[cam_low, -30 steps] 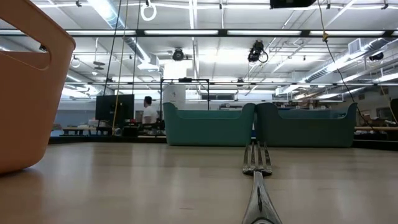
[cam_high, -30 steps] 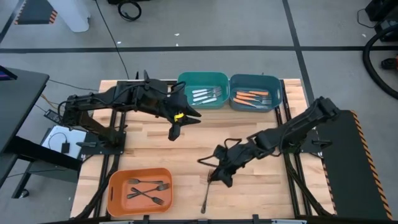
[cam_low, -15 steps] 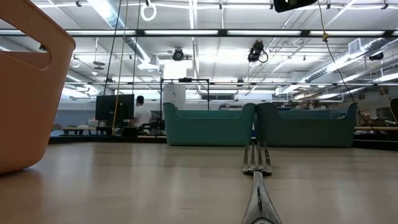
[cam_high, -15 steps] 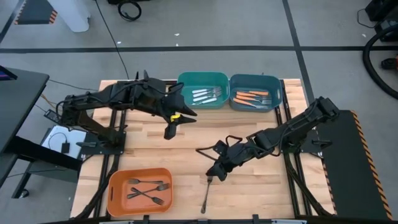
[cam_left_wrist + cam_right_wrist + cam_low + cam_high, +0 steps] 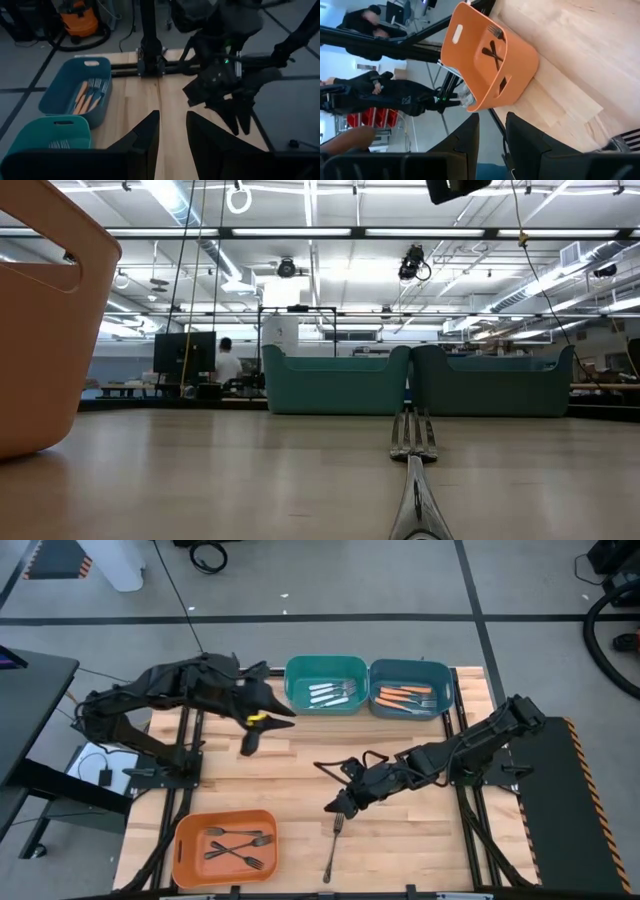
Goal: Sort silverware by color (type)
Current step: Put the black fork into the orange bin
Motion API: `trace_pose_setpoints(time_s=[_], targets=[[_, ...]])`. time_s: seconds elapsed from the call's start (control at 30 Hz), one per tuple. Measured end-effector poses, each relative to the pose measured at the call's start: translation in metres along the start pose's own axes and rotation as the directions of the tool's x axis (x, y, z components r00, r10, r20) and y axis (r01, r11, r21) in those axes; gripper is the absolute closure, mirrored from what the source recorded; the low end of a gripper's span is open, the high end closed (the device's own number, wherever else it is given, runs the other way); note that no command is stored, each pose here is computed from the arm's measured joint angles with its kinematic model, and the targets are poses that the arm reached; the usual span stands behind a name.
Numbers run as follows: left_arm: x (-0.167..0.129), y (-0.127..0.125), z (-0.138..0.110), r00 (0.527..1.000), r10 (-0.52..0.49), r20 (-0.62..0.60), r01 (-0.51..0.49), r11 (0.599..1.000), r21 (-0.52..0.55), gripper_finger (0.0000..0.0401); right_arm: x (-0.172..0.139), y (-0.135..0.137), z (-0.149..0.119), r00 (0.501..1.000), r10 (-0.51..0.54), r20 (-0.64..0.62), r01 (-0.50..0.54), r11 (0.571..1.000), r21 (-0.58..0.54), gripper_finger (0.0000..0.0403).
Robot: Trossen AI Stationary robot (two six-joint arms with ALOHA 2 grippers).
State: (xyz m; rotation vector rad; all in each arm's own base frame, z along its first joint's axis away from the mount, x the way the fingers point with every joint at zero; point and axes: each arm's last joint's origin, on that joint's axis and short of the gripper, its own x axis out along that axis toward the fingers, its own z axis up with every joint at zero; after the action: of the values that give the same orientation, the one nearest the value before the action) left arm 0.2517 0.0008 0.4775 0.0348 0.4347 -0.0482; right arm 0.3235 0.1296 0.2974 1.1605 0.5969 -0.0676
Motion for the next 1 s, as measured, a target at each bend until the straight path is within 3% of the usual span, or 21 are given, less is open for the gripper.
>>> trace_pose_setpoints(time_s=[0.3, 0.63, 0.77, 0.9, 1.0], targets=[[-0.02, -0.001, -0.007, 0.999, -0.003, -0.051, 0.002, 1.0, -0.017, 0.0296, 0.001, -0.005, 0.015, 1.0, -0.01, -0.013, 0.01, 1.0, 0.0, 0.03], [-0.004, -0.001, -0.017, 0.984, -0.007, -0.177, 0.009, 1.0, 0.013, 0.0296, 0.009, -0.012, 0.001, 0.995, -0.07, -0.068, 0.065, 0.995, -0.072, 0.03], [0.0, -0.001, -0.02, 0.978, -0.009, -0.21, 0.012, 1.0, 0.013, 0.0296, 0.023, -0.033, -0.011, 0.966, -0.207, -0.157, 0.187, 0.973, -0.136, 0.03], [0.011, 0.0, -0.024, 0.965, -0.012, -0.261, 0.007, 1.0, -0.02, 0.0296, 0.043, -0.064, -0.026, 0.922, -0.311, -0.232, 0.299, 0.95, -0.088, 0.03], [0.016, 0.0, -0.028, 0.953, -0.015, -0.303, 0.006, 1.0, -0.031, 0.0296, 0.056, -0.084, -0.034, 0.911, -0.328, -0.25, 0.331, 0.943, -0.031, 0.03]])
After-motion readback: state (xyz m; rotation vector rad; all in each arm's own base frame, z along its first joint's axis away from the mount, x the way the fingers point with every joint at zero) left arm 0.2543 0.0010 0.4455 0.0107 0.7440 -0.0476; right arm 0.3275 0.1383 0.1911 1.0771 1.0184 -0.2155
